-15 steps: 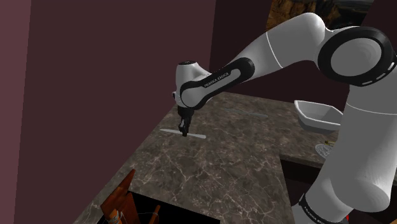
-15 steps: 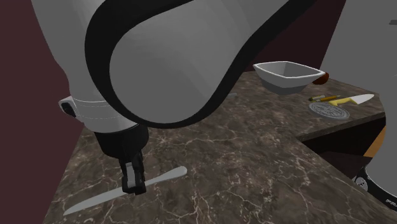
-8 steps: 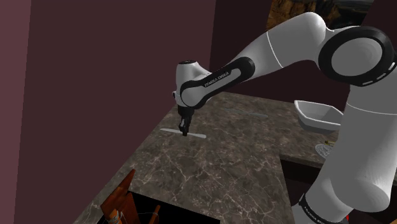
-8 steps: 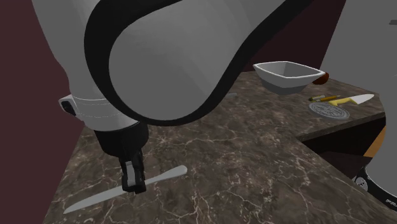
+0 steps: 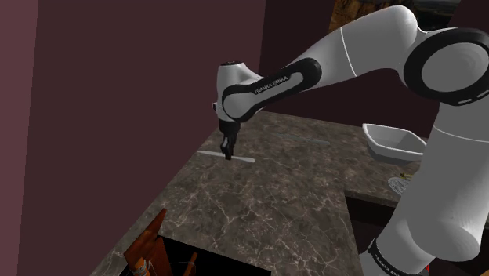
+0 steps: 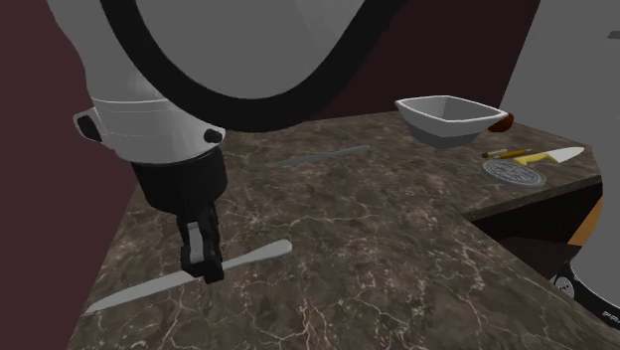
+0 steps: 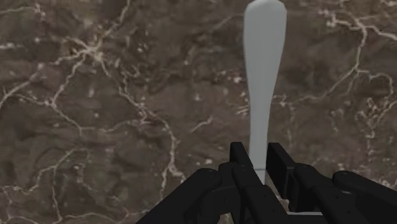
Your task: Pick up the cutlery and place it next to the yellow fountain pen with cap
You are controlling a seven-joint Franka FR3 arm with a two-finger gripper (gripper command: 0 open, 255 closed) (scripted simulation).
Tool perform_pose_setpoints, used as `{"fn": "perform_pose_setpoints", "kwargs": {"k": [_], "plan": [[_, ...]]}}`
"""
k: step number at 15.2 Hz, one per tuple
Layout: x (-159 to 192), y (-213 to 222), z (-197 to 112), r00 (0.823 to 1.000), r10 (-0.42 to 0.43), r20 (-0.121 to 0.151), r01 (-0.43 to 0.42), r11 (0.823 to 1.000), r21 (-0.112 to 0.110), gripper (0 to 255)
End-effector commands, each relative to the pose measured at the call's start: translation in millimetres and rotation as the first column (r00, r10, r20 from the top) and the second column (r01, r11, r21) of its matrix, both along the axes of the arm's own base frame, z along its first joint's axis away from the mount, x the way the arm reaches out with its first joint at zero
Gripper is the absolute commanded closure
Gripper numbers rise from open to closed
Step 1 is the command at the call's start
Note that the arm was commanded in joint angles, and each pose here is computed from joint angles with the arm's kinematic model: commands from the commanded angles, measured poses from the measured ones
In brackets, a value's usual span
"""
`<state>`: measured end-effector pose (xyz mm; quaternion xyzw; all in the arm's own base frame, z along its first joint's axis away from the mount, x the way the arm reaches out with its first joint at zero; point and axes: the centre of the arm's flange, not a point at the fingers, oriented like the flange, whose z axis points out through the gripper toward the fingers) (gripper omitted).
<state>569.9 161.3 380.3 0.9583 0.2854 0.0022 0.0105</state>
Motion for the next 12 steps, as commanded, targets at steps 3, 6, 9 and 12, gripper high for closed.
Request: {"fn": "perform_pose_setpoints", "kwargs": {"k": [3,6,9,12], "plan": [[1,0,21,1.0,0.0,0.0,0.0,1.0,0.0,255],[1,0,37,1.0,0.0,0.0,0.0,1.0,0.0,255],[-7,-11,47,1.0,0.0,0.0,0.0,1.0,0.0,255],[-31,-42,47,1.0,0.0,0.0,0.0,1.0,0.0,255]]}}
